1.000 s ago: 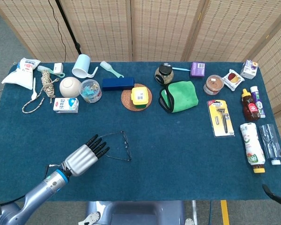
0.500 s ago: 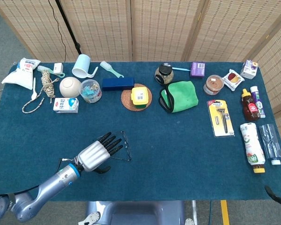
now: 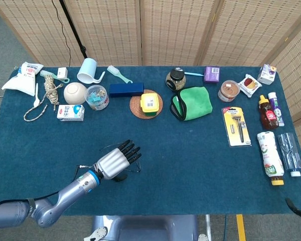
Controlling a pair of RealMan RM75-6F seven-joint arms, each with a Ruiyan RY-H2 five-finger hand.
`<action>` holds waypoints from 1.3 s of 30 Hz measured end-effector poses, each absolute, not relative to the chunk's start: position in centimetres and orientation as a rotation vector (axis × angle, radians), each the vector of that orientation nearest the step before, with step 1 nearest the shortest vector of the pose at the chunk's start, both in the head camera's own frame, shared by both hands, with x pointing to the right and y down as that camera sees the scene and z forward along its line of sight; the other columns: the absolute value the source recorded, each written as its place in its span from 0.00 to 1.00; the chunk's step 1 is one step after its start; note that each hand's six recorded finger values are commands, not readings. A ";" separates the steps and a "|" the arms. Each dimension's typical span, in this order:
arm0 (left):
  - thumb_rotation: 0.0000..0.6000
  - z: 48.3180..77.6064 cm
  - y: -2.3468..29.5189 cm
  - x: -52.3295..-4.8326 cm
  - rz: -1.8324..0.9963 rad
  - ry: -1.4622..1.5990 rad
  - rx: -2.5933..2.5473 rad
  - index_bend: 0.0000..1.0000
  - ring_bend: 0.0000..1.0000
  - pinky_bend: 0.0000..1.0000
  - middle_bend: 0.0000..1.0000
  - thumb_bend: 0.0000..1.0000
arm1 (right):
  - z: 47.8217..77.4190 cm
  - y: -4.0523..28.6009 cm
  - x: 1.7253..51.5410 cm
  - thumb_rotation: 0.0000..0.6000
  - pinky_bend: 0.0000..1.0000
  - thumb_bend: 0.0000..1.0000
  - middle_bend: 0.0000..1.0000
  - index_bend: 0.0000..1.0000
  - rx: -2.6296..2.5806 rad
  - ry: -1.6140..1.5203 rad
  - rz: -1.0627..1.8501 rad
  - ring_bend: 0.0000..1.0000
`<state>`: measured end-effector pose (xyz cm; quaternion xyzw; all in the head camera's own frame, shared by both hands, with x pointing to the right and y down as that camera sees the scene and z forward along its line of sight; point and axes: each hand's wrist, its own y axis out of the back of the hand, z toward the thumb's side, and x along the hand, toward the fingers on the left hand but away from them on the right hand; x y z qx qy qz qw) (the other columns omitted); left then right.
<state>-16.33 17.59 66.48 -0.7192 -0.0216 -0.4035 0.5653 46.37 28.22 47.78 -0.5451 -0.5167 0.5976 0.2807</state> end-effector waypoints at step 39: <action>0.78 69.6 18.3 -14.6 -0.989 -0.049 -1.642 0.14 0.00 0.00 0.00 0.32 | 47.7 28.8 47.0 1.00 0.00 0.22 0.00 0.08 -1.453 -1.403 1.620 0.00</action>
